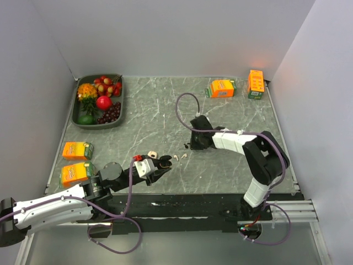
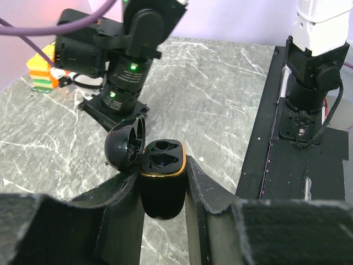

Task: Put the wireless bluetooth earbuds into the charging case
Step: Adjust the earbud at the center of the board.

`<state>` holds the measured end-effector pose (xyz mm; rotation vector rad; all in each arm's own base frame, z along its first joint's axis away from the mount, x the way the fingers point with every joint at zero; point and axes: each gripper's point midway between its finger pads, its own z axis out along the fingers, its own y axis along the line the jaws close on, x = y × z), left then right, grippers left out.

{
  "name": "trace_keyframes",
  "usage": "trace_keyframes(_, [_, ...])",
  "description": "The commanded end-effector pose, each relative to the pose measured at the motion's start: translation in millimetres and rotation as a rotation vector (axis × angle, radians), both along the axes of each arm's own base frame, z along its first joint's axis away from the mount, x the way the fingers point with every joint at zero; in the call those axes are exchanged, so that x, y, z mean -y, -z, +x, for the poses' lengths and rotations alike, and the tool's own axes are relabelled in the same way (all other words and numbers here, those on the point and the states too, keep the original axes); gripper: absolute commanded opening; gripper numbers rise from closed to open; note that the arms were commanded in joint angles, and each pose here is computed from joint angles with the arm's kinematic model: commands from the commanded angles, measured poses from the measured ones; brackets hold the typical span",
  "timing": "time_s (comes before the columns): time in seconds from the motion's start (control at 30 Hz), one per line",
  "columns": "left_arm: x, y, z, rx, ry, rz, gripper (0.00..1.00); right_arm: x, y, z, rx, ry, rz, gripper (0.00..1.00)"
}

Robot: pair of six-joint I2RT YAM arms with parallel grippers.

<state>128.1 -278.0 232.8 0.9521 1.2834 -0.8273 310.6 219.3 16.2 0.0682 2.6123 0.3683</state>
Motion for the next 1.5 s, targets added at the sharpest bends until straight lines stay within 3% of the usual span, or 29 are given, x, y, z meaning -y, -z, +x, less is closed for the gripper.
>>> trace_keyframes(0.0, [0, -9, -1, 0.003, -0.001, -0.037, 0.01, -6, -4, 24, 0.024, 0.018, -0.004, 0.0])
trace_keyframes(0.13, [0, -8, 0, 0.006, -0.006, -0.036, 0.01, -3, -7, 45, 0.041, 0.026, -0.043, 0.0])
trace_keyframes(0.23, [-1, -7, 1, 0.003, -0.011, -0.03, 0.01, 3, -10, 60, 0.057, 0.035, -0.091, 0.11])
trace_keyframes(0.4, [-2, -7, 1, 0.006, -0.015, -0.03, 0.01, 18, -17, 79, 0.089, 0.04, -0.159, 0.39])
trace_keyframes(0.57, [-2, -7, 1, 0.007, -0.014, -0.035, 0.01, 16, -47, 70, 0.146, 0.038, -0.094, 0.57])
trace_keyframes(0.83, [3, -8, 3, 0.012, -0.009, -0.038, 0.01, -31, -44, 58, -0.021, 0.198, 0.151, 0.56])
trace_keyframes(1.13, [-5, -15, -2, 0.012, -0.01, -0.065, 0.01, -34, -17, 71, -0.081, 0.356, 0.122, 0.52])
trace_keyframes(1.47, [-5, -16, -1, 0.017, -0.012, -0.062, 0.01, -12, 0, 64, -0.098, 0.362, 0.009, 0.52])
